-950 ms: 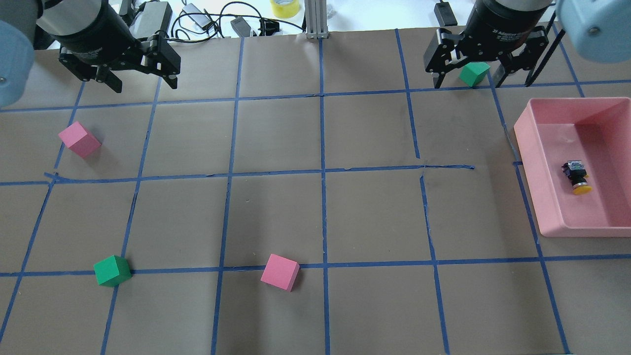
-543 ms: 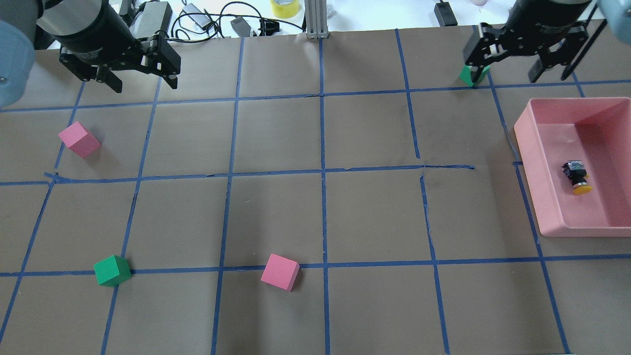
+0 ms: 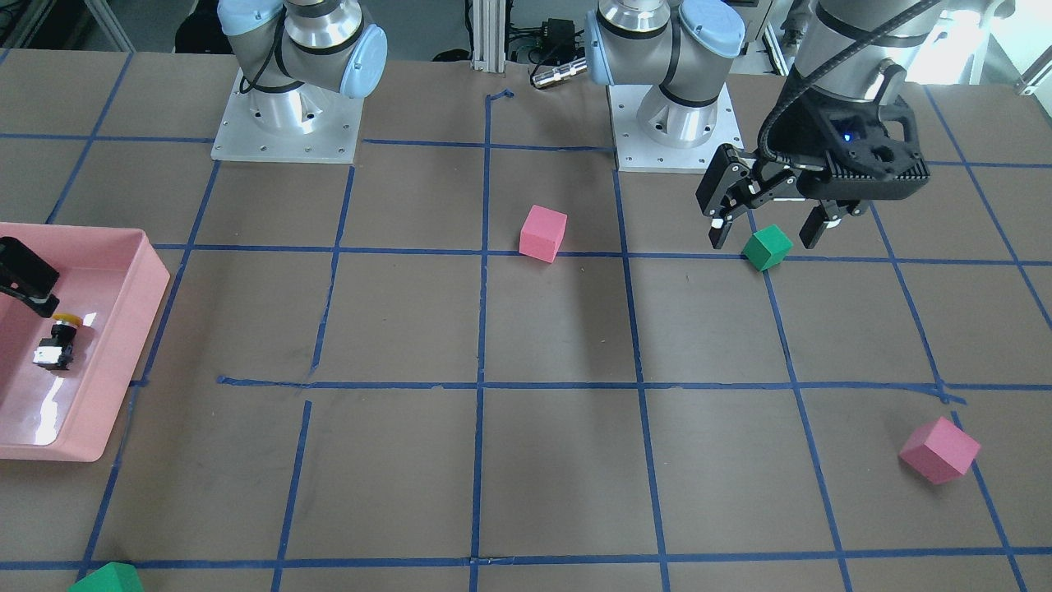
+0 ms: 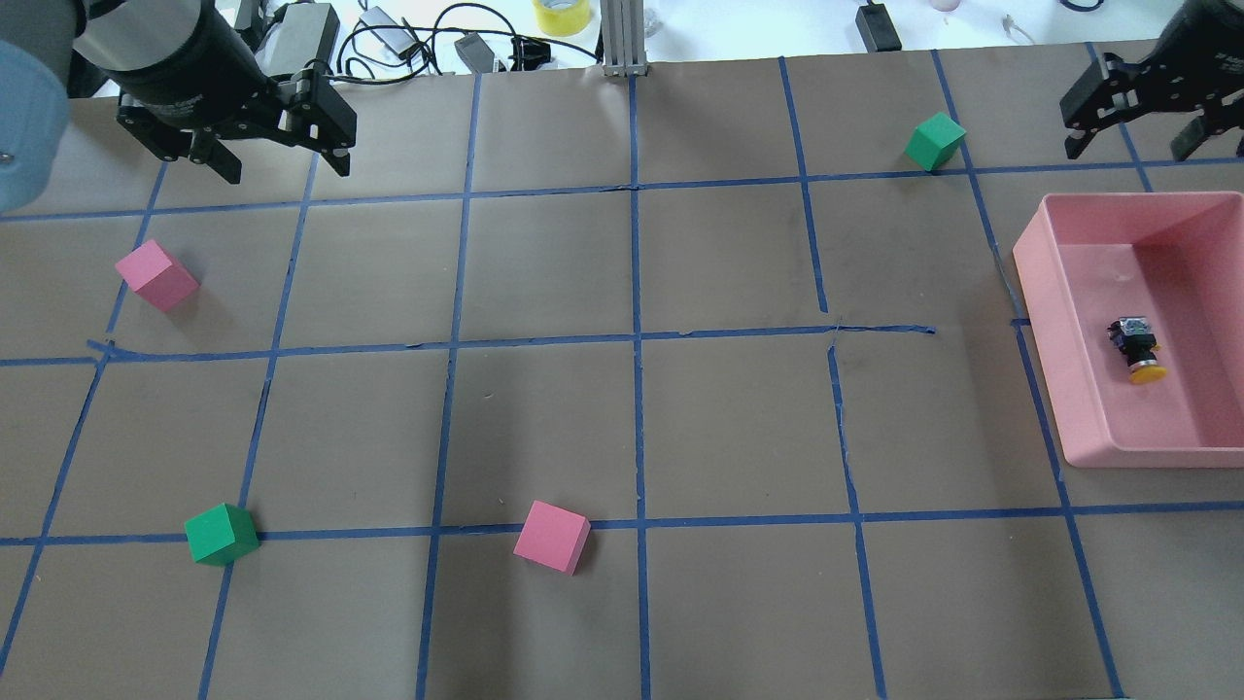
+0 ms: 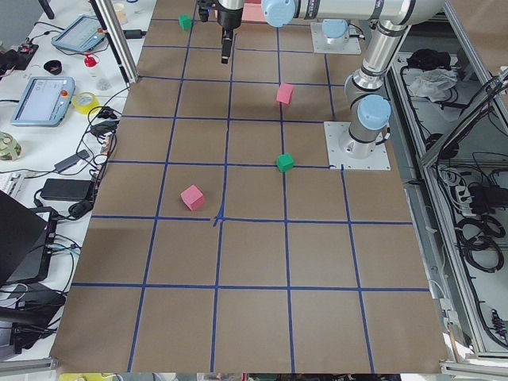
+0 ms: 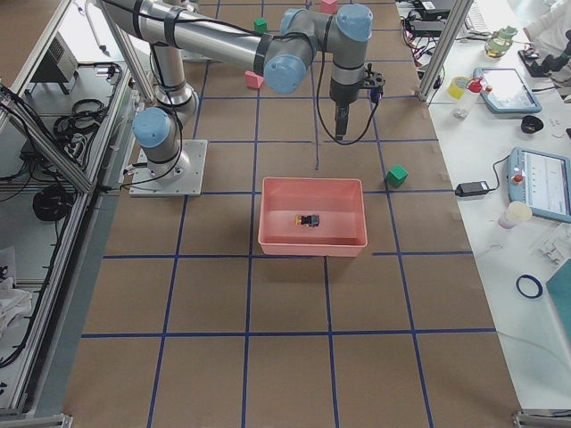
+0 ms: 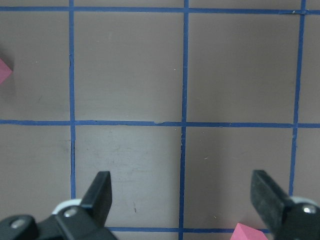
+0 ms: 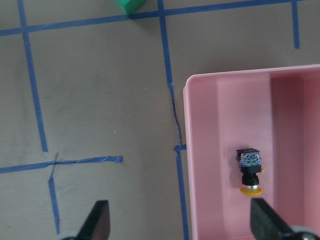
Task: Align button upright
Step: 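Move the right gripper over the pink tray above the black button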
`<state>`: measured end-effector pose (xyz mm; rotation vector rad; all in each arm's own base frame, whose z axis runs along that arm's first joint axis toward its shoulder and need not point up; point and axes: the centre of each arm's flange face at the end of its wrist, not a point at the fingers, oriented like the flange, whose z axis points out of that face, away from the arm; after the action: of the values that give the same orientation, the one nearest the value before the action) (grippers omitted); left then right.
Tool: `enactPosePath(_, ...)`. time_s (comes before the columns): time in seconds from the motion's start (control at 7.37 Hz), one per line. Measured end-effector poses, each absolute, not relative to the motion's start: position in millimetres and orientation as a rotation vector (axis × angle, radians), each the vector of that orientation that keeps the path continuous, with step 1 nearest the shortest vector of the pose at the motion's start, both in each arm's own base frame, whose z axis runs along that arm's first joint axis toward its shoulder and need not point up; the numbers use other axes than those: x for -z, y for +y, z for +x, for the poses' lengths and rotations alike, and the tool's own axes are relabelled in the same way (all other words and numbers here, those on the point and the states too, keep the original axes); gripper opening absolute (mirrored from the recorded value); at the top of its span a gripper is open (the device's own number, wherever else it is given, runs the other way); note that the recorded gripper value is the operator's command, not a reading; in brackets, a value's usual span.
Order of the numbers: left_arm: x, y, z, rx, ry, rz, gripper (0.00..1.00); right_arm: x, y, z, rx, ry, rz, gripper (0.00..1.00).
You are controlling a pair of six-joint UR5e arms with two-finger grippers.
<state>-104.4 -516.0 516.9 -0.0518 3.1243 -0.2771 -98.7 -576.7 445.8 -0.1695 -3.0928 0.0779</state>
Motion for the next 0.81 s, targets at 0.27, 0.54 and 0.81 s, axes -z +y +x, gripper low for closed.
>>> enactPosePath(0.27,-516.5,-515.9,-104.4,0.276,3.124,-0.05,1.0,-413.1,-581.9,-149.1,-0.071,-3.097,-0.152,1.0)
enactPosePath(0.54,-516.2,-515.9,-104.4,0.275,3.124,-0.049,1.0,-370.5,-578.9,-185.6,-0.082,-3.098,-0.129,1.0)
enactPosePath(0.81,-516.2,-515.9,-104.4,0.275,3.124,-0.049,1.0,-338.0,-575.0,-203.2,-0.084,-3.099,-0.111,1.0)
